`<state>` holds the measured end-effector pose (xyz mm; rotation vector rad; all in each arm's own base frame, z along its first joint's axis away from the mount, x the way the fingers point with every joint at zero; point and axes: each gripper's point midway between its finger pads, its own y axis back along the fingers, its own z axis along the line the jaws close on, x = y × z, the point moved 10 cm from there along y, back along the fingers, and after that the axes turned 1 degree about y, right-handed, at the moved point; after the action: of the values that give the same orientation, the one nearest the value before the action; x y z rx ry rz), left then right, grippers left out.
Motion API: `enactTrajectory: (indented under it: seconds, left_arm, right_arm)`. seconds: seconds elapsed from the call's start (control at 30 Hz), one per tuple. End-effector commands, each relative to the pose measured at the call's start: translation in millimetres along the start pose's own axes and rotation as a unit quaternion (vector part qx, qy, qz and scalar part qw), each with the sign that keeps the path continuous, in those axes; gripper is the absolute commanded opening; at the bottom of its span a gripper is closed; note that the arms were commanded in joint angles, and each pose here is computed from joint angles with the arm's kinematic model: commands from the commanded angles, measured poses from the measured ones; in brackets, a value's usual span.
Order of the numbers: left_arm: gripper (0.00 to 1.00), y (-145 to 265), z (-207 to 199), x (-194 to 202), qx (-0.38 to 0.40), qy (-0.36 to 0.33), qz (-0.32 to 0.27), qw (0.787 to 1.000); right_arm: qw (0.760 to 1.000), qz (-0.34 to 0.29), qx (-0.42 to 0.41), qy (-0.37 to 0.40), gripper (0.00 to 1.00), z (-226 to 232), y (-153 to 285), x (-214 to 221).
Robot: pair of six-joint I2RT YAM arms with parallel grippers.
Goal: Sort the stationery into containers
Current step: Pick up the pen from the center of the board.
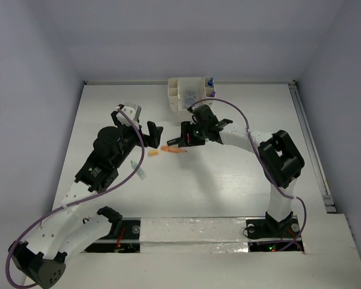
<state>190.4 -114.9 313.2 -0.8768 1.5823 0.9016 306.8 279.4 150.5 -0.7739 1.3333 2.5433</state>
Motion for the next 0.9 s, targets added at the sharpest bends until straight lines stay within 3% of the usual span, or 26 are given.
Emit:
enactTrajectory:
  seconds: [0.0,0.47,0.87]
  left_arm:
    - [0.99,7,-6,-19,0.021,0.01,-0.037,0.999]
    - [0.99,8,-7,-19,0.025,0.012,-0.038,0.999]
    - [0.99,10,-7,-21,0.026,0.014,-0.041,0.999]
  right_arm:
    - [0.999,-0.036,-0.018,-0.011,0.64,7,-8,-15]
    - [0.996,-0.062,0.057,0.001,0.69,-2,-47,-47]
    - [0.993,-0.034,0.106,0.042,0.68,10,-71,-48]
